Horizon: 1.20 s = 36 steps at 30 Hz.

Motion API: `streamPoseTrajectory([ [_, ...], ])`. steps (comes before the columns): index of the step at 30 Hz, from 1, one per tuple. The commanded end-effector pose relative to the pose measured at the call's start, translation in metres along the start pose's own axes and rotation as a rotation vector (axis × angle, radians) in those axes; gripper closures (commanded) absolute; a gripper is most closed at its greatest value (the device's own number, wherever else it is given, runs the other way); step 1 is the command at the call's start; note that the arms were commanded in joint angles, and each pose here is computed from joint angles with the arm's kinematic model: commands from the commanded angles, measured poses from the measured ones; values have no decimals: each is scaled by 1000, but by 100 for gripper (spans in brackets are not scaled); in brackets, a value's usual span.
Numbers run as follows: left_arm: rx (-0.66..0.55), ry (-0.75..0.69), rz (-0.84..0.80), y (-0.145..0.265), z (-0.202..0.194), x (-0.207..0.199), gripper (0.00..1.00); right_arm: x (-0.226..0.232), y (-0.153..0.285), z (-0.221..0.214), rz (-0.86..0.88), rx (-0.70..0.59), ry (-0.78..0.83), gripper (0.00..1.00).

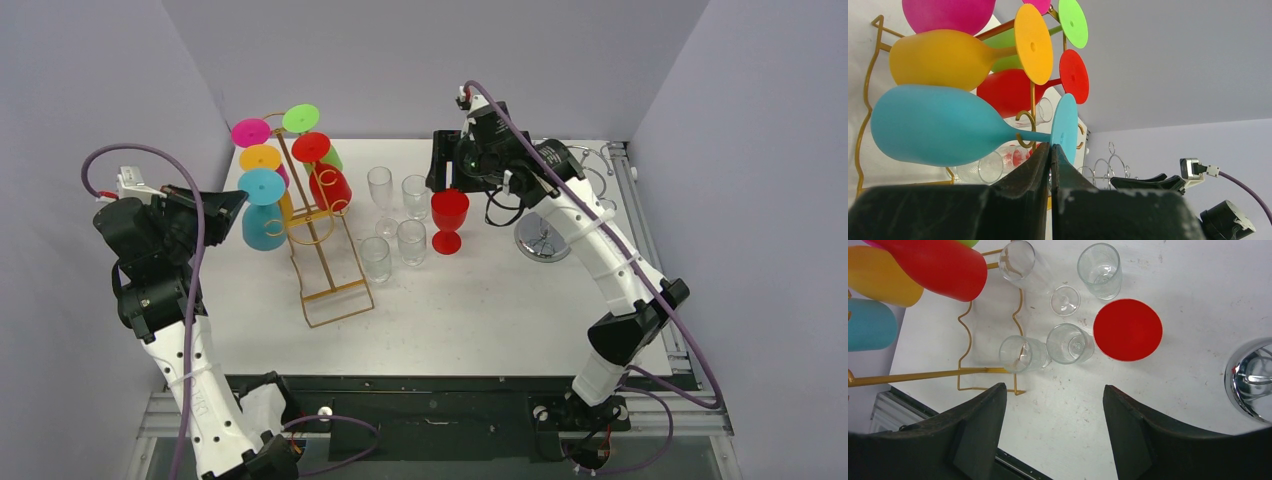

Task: Take the wine glass off the wine glass rack
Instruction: Pick up the wine glass from the wine rack.

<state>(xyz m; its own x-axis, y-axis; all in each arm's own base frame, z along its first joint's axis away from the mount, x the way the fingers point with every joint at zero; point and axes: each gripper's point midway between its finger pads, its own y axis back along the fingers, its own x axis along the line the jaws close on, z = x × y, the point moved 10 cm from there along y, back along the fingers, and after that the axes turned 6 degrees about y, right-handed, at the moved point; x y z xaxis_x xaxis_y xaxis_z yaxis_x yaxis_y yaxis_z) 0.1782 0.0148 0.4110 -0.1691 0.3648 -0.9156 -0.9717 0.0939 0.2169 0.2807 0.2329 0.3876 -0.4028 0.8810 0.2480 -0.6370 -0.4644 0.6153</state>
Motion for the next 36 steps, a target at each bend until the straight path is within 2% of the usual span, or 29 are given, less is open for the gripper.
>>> streamPoseTrajectory([
  [1,-9,-46,-73,9,1,-14,100,-2,22,7,-3,-75,-6,34],
  [9,15,-29,-84,10,-4,-11,100,-4,19,2,-8,-66,-6,35],
  [20,-64,-25,-24,15,-7,1,100,-5,19,-4,-11,-54,-2,35],
  [36,-116,22,-29,6,-2,9,100,-6,21,-7,-16,-50,2,35],
])
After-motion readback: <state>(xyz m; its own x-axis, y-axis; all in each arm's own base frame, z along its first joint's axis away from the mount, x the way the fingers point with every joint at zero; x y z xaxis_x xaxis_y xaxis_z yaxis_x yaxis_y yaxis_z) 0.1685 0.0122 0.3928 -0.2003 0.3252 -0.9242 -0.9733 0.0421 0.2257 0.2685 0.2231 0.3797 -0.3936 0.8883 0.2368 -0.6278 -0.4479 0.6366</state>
